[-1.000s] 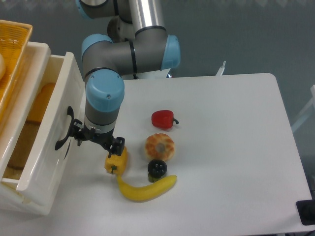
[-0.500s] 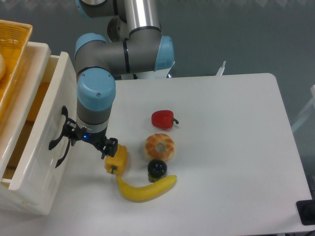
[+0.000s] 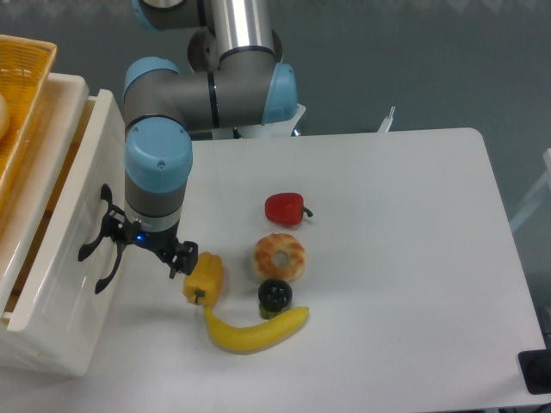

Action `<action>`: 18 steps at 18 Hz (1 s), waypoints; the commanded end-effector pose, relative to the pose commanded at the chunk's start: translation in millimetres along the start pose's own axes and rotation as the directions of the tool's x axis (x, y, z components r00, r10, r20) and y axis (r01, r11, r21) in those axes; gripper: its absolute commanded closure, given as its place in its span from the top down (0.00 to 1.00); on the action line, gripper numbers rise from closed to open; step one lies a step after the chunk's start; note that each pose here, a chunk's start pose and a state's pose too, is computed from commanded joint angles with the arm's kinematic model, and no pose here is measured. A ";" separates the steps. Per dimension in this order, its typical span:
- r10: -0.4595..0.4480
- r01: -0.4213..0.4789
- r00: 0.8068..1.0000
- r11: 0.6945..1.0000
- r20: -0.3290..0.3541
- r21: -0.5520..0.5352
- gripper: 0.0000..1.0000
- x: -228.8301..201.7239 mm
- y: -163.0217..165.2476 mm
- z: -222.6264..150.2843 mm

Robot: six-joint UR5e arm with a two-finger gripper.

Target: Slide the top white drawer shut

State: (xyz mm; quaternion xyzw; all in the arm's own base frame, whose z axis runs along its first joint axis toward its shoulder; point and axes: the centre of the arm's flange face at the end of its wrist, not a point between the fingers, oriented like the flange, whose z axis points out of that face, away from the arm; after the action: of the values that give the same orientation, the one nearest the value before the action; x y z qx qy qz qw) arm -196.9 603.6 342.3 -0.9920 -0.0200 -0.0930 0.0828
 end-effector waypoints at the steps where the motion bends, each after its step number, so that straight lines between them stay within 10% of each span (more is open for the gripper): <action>1: 0.003 -0.003 1.000 1.000 0.000 -0.001 1.00 1.8 -0.5 0.4; 18: 0.027 -0.027 1.000 1.000 0.015 0.000 1.00 13.6 -5.8 -1.9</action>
State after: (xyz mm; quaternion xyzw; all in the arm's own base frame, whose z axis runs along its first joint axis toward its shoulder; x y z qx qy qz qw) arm -184.2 609.3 347.6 -0.9928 -0.0072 -0.0846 0.0841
